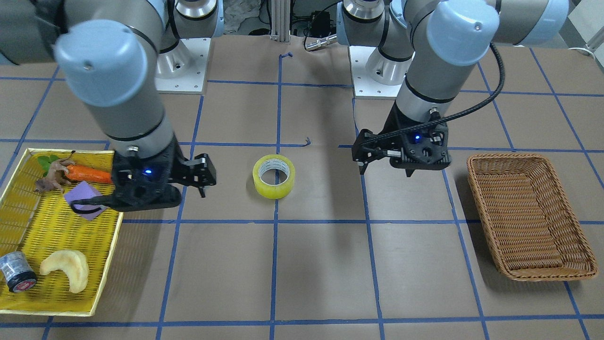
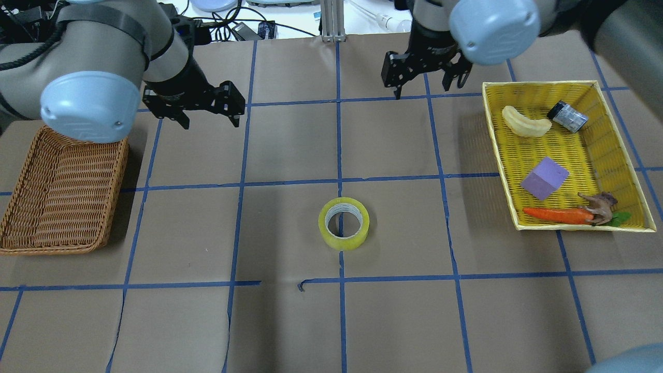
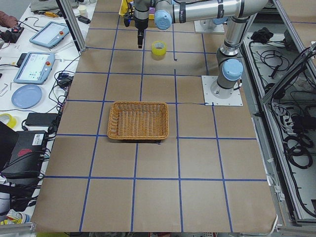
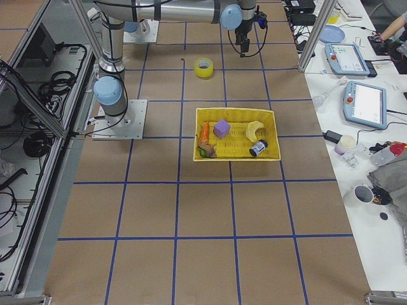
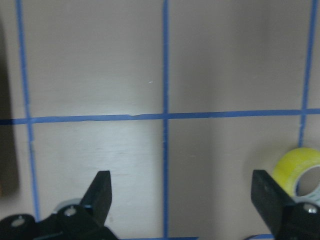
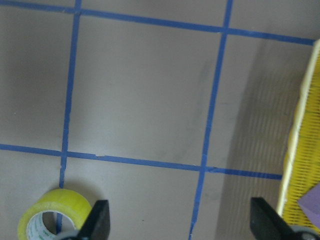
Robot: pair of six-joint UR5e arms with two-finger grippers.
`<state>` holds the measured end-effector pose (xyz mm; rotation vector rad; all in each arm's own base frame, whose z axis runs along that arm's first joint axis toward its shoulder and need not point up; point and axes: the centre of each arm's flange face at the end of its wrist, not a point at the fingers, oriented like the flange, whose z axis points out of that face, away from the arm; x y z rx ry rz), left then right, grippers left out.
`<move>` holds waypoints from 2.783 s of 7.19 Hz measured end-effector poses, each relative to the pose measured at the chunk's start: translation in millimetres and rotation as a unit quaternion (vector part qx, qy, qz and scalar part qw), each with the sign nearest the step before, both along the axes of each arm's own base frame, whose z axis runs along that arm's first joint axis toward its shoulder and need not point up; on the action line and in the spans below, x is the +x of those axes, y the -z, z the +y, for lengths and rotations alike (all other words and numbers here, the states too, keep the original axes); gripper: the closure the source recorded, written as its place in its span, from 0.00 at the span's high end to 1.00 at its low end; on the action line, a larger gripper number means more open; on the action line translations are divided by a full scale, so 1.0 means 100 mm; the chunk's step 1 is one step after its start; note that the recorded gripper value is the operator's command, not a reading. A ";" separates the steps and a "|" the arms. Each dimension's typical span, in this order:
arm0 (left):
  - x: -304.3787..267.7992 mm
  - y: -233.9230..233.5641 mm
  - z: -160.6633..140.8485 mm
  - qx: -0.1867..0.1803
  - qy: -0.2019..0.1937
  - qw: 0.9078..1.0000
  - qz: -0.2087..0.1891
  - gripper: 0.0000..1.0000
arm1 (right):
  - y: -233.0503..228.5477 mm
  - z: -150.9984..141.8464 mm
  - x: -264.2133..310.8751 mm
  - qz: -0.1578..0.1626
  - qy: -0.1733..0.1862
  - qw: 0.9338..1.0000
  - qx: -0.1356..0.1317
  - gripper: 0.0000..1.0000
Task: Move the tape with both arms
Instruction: 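Reach the left gripper to the tape roll and grasp it, then carry the tape roll with the left gripper into the wicker basket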
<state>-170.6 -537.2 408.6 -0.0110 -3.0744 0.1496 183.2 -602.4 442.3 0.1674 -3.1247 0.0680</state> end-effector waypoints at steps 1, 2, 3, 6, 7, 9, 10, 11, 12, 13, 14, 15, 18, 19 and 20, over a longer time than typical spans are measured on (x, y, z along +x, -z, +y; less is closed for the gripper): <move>-0.25 0.24 0.01 0.002 0.005 1.000 0.015 1.00 | -0.25 0.05 -0.32 -0.002 0.023 1.000 -0.006 1.00; -0.52 0.56 0.09 0.003 0.018 1.000 0.021 1.00 | -0.46 0.17 -0.49 -0.002 0.033 0.999 -0.008 1.00; -0.78 0.93 0.23 0.007 0.025 0.999 0.024 1.00 | -0.63 0.33 -0.56 -0.002 0.035 0.999 -0.008 1.00; -1.41 1.63 0.62 0.053 0.023 0.997 0.042 1.00 | -0.87 0.61 -0.59 0.000 0.027 1.000 -0.004 1.00; -1.49 1.77 0.70 0.068 0.023 0.997 0.042 1.00 | -0.87 0.63 -0.59 0.000 0.026 1.000 -0.003 1.00; -1.53 1.98 0.79 0.089 0.025 0.995 0.035 1.00 | -0.85 0.64 -0.58 -0.001 0.026 1.000 0.000 1.00; -1.53 2.04 0.80 0.094 0.025 0.995 0.032 0.95 | -0.84 0.64 -0.58 -0.002 0.026 1.000 0.001 1.00; -1.53 2.10 0.80 0.099 0.025 0.994 0.029 0.85 | -0.83 0.64 -0.58 -0.002 0.026 1.000 0.002 1.00; -1.53 2.15 0.80 0.104 0.025 0.994 0.027 0.42 | -0.83 0.64 -0.58 -0.002 0.025 1.000 0.002 1.00; -1.54 2.19 0.80 0.107 0.026 0.994 0.026 0.08 | -0.83 0.64 -0.58 -0.002 0.025 1.000 0.002 1.00; -1.54 2.21 0.80 0.109 0.025 0.993 0.025 0.00 | -0.83 0.64 -0.57 -0.002 0.025 1.000 0.002 1.00; -1.54 2.21 0.79 0.109 0.023 0.993 0.026 0.00 | -0.83 0.64 -0.57 -0.002 0.024 1.000 0.002 1.00; -1.56 2.04 0.70 0.094 0.019 0.995 0.029 0.00 | -0.84 0.65 -0.56 -0.002 0.024 1.000 0.002 1.00; -1.52 1.83 0.58 0.087 0.014 0.996 0.030 0.00 | -0.84 0.65 -0.56 -0.002 0.024 1.000 0.002 1.00; -1.38 1.51 0.37 0.086 0.004 0.996 0.027 0.00 | -0.83 0.65 -0.56 -0.002 0.024 1.000 0.002 1.00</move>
